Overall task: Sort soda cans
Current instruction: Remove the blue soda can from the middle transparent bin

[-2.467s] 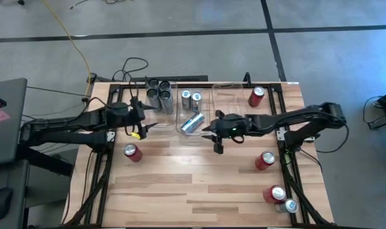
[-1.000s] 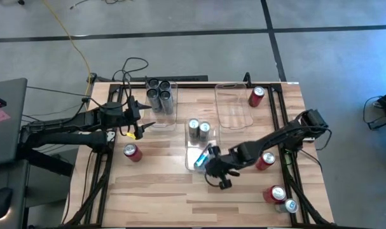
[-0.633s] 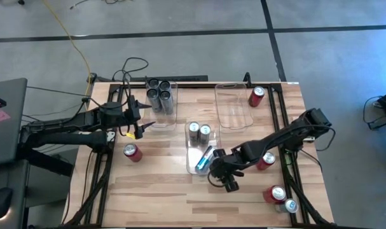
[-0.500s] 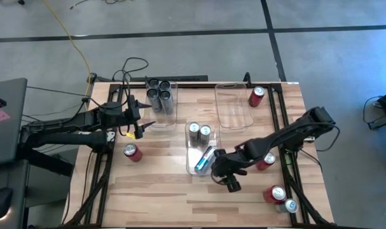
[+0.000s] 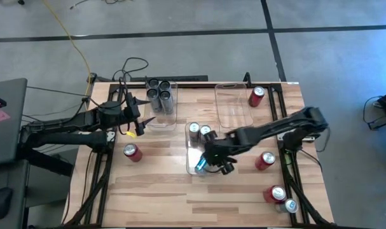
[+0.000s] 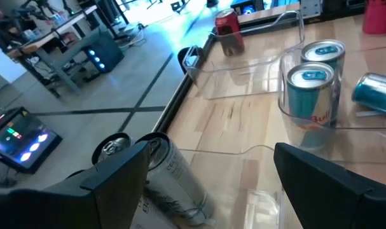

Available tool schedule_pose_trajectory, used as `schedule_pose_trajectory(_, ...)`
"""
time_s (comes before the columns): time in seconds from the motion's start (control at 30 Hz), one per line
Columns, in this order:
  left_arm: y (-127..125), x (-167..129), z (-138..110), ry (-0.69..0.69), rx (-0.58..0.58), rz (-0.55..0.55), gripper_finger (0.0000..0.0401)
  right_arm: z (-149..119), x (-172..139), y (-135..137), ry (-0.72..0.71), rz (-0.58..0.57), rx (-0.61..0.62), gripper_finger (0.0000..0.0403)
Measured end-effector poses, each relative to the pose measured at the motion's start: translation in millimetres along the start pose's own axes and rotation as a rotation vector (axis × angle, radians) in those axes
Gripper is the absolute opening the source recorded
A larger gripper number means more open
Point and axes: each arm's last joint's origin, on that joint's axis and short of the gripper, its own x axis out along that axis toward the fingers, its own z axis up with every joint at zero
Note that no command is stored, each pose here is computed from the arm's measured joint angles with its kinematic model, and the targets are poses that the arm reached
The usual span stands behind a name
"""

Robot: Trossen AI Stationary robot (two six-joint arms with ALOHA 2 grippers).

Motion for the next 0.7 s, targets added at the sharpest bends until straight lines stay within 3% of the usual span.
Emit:
schedule_pose_trajectory(0.27, 0, 0, 0, 0.000, -0.001, 0.000, 0.0329, 16, 44, 4, 0.194, 0.093, -0.241, 0.0206)
schedule_pose_trajectory(0.5, 0, 0, 0, -0.002, -0.014, 0.004, 0.0329, 14, 76, 6, 0.292, 0.075, -0.271, 0.0227)
schedule_pose_trajectory(0.7, 0, 0, -1, 0.007, -0.045, 0.002, 0.0329, 14, 77, 6, 0.293, 0.057, -0.288, 0.0262)
